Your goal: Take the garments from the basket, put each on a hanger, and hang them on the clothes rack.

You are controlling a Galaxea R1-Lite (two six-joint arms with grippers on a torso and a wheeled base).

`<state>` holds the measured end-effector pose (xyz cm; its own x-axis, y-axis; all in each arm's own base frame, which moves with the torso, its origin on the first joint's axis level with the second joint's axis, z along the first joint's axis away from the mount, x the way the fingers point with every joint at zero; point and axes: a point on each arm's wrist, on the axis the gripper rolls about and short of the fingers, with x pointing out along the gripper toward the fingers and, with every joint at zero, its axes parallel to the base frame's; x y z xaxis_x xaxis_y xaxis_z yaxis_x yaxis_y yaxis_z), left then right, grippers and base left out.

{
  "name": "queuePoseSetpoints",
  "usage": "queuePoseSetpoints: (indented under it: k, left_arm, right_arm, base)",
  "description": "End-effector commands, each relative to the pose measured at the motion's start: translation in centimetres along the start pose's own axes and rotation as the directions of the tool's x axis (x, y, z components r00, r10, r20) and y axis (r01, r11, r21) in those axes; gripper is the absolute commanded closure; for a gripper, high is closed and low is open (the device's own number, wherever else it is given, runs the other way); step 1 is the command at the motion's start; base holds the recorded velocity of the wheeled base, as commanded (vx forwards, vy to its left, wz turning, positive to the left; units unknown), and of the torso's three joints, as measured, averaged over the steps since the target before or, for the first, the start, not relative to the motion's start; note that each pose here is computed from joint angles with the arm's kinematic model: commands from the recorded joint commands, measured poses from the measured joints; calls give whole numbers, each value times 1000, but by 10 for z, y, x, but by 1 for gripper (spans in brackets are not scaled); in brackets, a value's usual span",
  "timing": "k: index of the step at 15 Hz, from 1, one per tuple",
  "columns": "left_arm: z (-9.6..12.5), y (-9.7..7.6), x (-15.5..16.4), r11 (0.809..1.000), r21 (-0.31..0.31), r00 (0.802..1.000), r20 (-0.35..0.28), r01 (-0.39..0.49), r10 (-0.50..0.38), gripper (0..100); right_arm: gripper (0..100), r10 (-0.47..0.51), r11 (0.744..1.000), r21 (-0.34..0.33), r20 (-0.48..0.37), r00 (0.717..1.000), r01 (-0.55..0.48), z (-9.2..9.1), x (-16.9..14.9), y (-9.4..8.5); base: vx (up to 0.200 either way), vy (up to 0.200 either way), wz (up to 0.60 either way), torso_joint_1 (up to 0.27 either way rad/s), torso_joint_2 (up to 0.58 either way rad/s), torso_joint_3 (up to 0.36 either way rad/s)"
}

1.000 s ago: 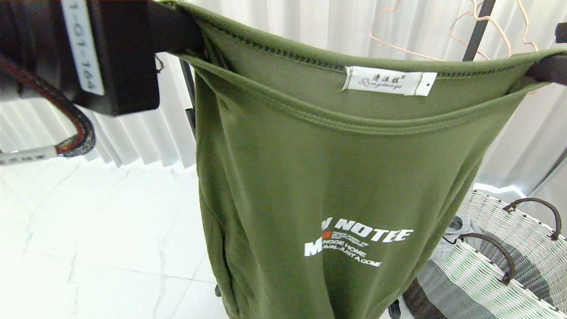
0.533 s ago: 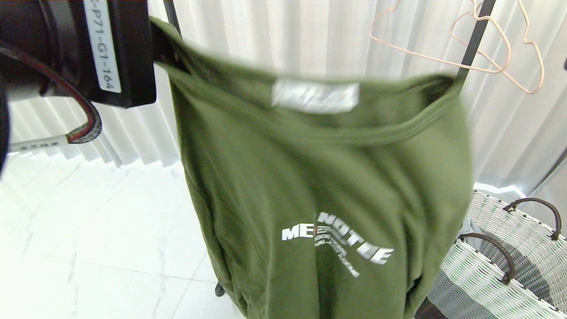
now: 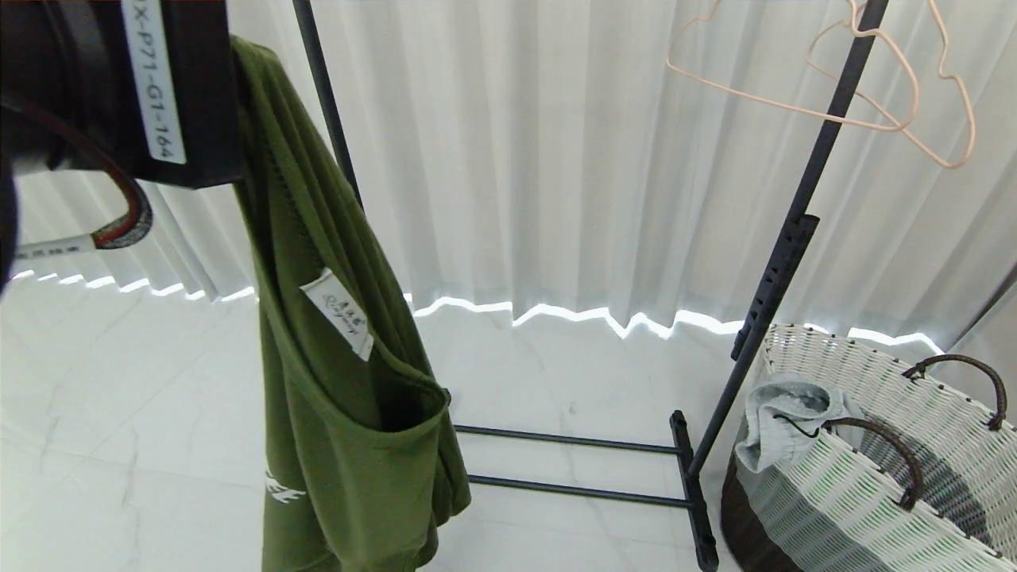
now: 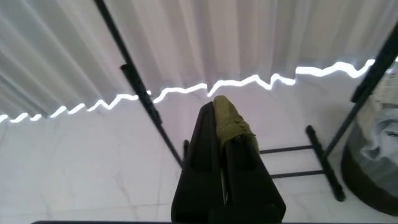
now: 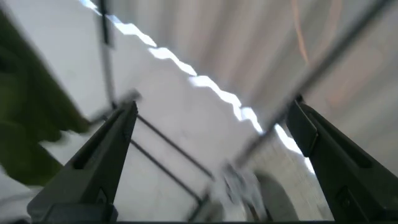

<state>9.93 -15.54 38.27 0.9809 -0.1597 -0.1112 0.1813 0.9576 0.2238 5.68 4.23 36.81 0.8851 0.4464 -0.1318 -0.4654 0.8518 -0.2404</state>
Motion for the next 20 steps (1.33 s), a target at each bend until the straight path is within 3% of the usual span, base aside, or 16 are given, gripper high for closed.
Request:
queuePoseSetpoints:
  k: [1,4,8,15,20]
  left_arm:
    - [-3,19,-6,999,15,999,6,-40,40,100]
    - [-12,27,-11,998,32,999,-3,-52,52,100]
    - [-13,27,-11,998,37,999,-6,-50,50,100]
    - [-14,25,-9,998,41,999,-10,-48,49,100]
    - [-18,24,-9,997,57,999,-19,-47,48,100]
  right_arm:
    - [0,-241,968,6,-242,940,250,-24,-5,-16]
    - [0,-345,931,-7,-348,872,365,-43,1,-22]
    - [0,-400,902,-22,-418,815,432,-57,5,-25]
    - [0,-405,897,-14,-422,811,441,-58,6,-26]
    - [0,-407,897,-13,-418,812,442,-57,5,-26]
  base:
    - [0,0,0,0,0,0]
    - [0,0,0,0,0,0]
    - [0,0,0,0,0,0]
    - [0,0,0,5,-18,-11]
    - [0,0,0,89,-337,-266]
